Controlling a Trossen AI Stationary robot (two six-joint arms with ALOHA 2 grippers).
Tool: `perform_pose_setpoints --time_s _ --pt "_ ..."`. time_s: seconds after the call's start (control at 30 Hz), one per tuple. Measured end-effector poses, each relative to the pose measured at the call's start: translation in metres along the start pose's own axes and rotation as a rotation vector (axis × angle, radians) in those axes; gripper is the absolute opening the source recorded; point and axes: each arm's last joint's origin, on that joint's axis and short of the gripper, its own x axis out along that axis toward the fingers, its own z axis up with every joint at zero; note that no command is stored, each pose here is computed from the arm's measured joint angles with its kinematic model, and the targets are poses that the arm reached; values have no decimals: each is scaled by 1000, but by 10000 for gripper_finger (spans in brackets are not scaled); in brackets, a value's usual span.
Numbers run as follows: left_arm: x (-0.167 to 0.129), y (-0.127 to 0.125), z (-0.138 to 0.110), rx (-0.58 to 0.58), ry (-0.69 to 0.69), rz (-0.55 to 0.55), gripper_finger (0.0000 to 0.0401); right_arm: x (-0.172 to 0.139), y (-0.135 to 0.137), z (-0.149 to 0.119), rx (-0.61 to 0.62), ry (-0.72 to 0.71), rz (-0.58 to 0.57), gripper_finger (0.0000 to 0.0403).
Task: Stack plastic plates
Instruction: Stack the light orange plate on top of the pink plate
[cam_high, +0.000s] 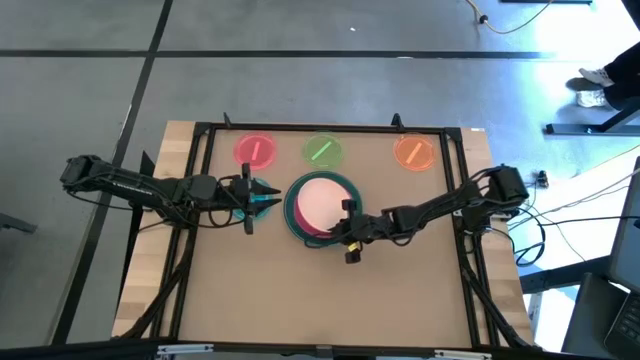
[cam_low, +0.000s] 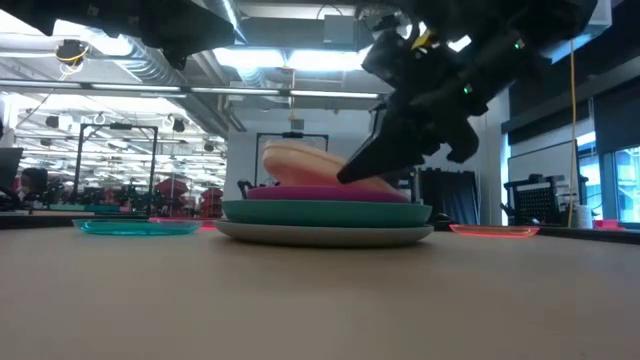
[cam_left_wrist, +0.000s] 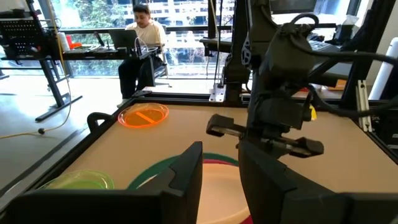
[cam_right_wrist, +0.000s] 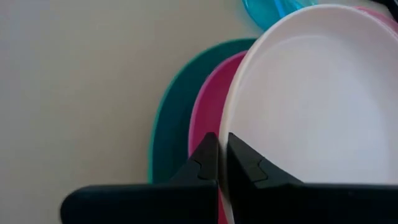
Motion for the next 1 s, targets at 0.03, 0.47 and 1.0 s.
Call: perform_pose_setpoints --time_s 0.03,0.47,1.0 --pt "0 0 0 0 0 0 96 1 0 -1 0 5 -4 5" --pt "0 0 0 0 0 0 96 4 1 -4 29 21 -15 72" --pt "0 0 0 0 1 0 96 -8 -3 22 136 -28 51 147"
